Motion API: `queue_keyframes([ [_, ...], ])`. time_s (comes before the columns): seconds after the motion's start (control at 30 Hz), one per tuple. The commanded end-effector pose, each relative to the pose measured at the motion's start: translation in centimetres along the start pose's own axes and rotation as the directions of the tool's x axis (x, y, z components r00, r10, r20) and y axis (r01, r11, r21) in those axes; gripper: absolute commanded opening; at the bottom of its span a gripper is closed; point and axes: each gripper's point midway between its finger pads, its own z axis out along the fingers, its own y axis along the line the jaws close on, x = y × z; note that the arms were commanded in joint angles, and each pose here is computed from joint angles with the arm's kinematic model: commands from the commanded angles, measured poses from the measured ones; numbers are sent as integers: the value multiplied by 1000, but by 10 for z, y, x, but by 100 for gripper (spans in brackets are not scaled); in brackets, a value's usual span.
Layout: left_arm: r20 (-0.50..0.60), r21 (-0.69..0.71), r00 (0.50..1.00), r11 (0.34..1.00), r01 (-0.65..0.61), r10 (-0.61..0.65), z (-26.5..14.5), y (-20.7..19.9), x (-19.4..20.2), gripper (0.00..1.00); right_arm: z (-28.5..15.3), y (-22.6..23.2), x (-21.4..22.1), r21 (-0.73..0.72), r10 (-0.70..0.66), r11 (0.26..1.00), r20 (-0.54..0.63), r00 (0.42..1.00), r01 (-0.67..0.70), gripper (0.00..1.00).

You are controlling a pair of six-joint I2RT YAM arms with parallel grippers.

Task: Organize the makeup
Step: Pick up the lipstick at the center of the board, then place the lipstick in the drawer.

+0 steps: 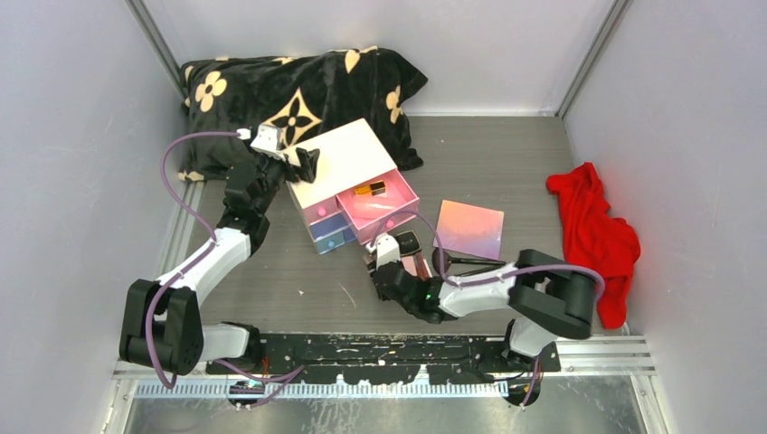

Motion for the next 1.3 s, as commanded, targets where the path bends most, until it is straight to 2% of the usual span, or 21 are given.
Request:
queue_keyframes([
  [0.0,-426,3,904,1000,12,-9,-38,-4,133,100,-38,6,-9,-83,-11,997,-20,1000,10,1],
  [0.13,-428,5,904,1000,12,-9,-38,-4,134,100,-77,0,-14,-73,-32,997,-7,999,32,1],
  [0.27,-428,5,904,1000,9,-6,-38,-5,134,100,-116,2,-41,-88,-37,995,29,999,39,1],
  [0.47,-435,4,901,1000,9,-6,-37,-4,135,100,-168,12,-119,-94,-97,990,120,988,109,1],
  [0.67,-427,3,904,1000,8,-6,-38,-5,134,100,-193,-4,-202,49,-127,992,265,956,118,3],
  [0.73,-427,3,904,1000,7,-5,-38,-4,133,100,-189,-19,-220,113,-143,987,271,952,116,5],
  [0.93,-427,5,904,1000,6,-4,-39,-5,134,100,-137,-46,-232,21,-63,998,154,986,61,6],
  [1.03,-427,4,904,1000,6,-4,-39,-5,134,100,-110,-52,-232,-1,-66,998,88,994,66,6],
  [1.27,-423,3,906,1000,5,-3,-39,-5,133,100,-83,-53,-257,-39,-64,997,51,997,66,6],
])
